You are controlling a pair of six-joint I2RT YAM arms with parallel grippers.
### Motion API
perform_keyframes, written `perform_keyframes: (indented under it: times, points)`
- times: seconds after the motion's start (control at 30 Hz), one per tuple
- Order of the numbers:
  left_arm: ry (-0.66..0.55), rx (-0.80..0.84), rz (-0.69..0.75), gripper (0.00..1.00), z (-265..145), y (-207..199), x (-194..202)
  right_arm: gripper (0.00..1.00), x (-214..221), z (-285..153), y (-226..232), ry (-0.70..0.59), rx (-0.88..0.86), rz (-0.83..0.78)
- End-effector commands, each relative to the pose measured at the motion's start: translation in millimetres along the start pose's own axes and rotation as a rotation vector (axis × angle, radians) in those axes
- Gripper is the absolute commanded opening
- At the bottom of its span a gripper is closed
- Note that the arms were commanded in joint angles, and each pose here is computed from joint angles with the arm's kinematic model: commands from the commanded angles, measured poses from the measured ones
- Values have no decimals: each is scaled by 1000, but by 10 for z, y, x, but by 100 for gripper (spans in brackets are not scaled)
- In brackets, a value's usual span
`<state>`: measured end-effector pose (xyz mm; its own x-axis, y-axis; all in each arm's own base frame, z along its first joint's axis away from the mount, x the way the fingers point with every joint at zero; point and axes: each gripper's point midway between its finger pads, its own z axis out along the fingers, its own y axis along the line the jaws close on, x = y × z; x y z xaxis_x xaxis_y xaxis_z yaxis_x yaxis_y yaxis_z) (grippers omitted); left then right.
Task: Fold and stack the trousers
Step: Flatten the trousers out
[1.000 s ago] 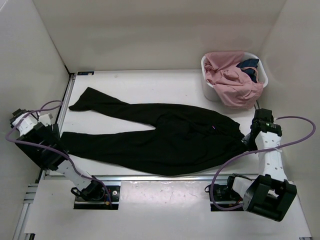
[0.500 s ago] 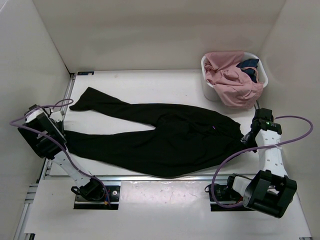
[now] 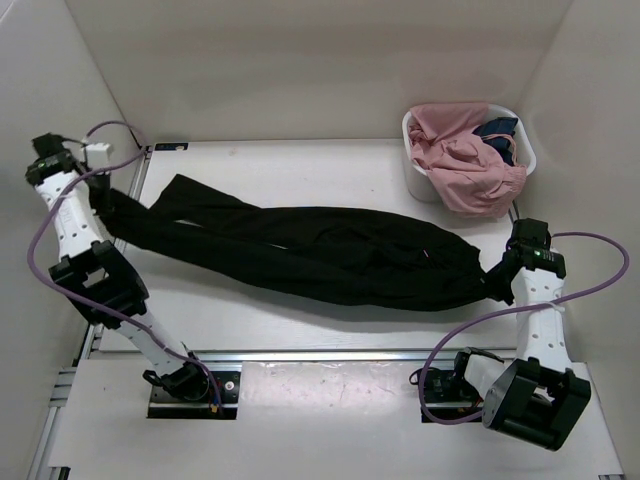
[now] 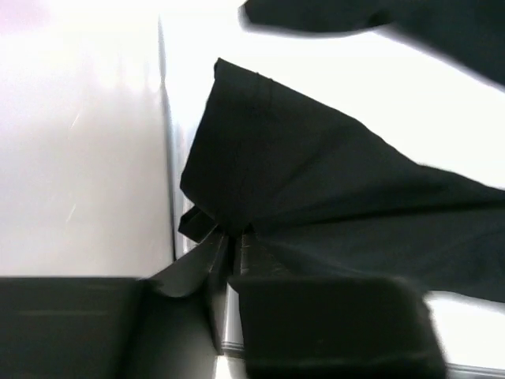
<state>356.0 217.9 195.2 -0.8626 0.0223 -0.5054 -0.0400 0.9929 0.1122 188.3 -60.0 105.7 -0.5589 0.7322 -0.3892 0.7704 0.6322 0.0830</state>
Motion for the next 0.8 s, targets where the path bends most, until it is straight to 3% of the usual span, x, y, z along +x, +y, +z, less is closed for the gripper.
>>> perform_keyframes:
  times: [0.0, 0.03, 0.13, 0.17, 0.27, 0.37, 0.43, 0.5, 0.53, 0.6, 0.67, 0.7, 0.77]
  points:
    - [113, 148, 32, 26, 473, -524, -33, 0, -40, 18, 99, -14, -54, -9]
    - [128, 163, 32, 39, 586, -590, -61, 0, -59, 20, 112, -21, -59, -7]
    - [143, 219, -2, 49, 952, -740, -256, 0, -57, 32, 152, -13, -75, -8]
    - [135, 245, -15, 58, 992, -766, -327, 0, -29, 52, 134, -5, -70, -19]
    - [97, 330, -37, 71, 870, -894, -494, 0, -21, 68, 131, 2, -65, -21]
    - [88, 250, -22, 74, 706, -834, -349, 0, 11, 90, 114, 11, -60, -22]
    - [131, 155, -35, 73, 601, -657, -4, 0, 39, 108, 99, 19, -55, -23]
    - [101, 113, -62, 67, 591, -511, 106, 0, 81, 126, 94, 33, -57, -25]
    - [107, 88, -91, 58, 589, -391, 223, 0, 106, 159, 84, 37, -54, -25]
    - [147, 96, -118, 53, 721, -384, 451, 0, 154, 180, 77, 52, -55, -27]
    - [196, 155, -142, 53, 947, -444, 585, 0, 173, 212, 70, 70, -44, -29]
    - [200, 174, -146, 62, 1014, -461, 582, 0, 173, 213, 66, 70, -44, -38]
    - [207, 228, -188, 69, 1190, -527, 553, 0, 144, 205, 80, 67, -46, -47]
